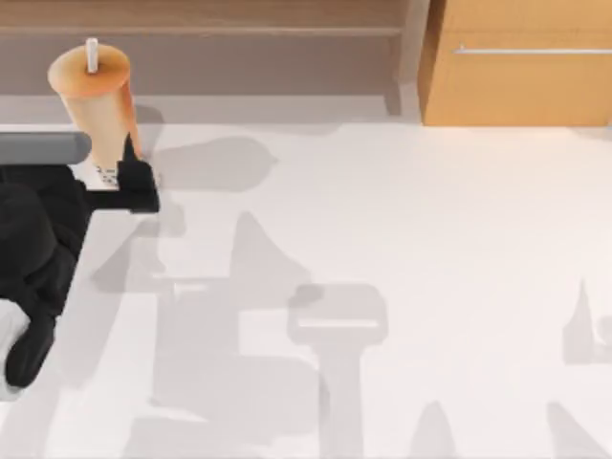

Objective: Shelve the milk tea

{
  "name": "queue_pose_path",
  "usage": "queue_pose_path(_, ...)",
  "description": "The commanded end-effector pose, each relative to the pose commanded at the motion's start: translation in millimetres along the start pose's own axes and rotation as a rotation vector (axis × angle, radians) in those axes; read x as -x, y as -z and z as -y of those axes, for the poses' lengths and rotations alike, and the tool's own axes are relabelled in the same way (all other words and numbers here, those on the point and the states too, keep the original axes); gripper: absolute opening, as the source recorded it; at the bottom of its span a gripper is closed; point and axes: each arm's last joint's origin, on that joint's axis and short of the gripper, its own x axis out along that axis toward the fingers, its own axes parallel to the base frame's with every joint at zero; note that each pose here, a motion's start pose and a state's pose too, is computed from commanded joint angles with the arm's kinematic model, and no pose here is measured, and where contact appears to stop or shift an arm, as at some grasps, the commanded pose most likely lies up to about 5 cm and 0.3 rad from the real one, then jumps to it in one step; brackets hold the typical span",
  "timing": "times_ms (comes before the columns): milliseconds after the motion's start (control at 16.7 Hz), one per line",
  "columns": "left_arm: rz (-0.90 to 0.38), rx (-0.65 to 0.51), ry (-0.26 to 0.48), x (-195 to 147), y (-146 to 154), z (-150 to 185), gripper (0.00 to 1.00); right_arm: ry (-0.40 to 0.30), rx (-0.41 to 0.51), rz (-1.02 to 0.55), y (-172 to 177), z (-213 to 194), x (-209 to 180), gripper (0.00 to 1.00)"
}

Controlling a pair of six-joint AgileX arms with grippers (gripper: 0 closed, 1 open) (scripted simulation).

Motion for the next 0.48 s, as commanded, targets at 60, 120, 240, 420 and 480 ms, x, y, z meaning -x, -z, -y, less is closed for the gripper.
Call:
queue_pose_path(60,0.001,0.0,0.001,-6,0,1,1.0,0.0,0.0,0.0,0,0,0,1.0)
queue_pose_path(120,0.002,0.0,0.003,-13,0,1,1.0,0.0,0.0,0.0,0,0,0,1.0)
queue_pose_path(240,0.004,0.0,0.003,-31,0,2,1.0,0.0,0.0,0.0,0,0,0,1.0)
queue_pose_path(420,0.007,0.001,0.002,-61,-1,2,1.0,0.0,0.0,0.0,0,0,0,1.0)
queue_pose_path(480,0.007,0.001,0.002,-68,-1,2,1.0,0.0,0.0,0.0,0,0,0,1.0)
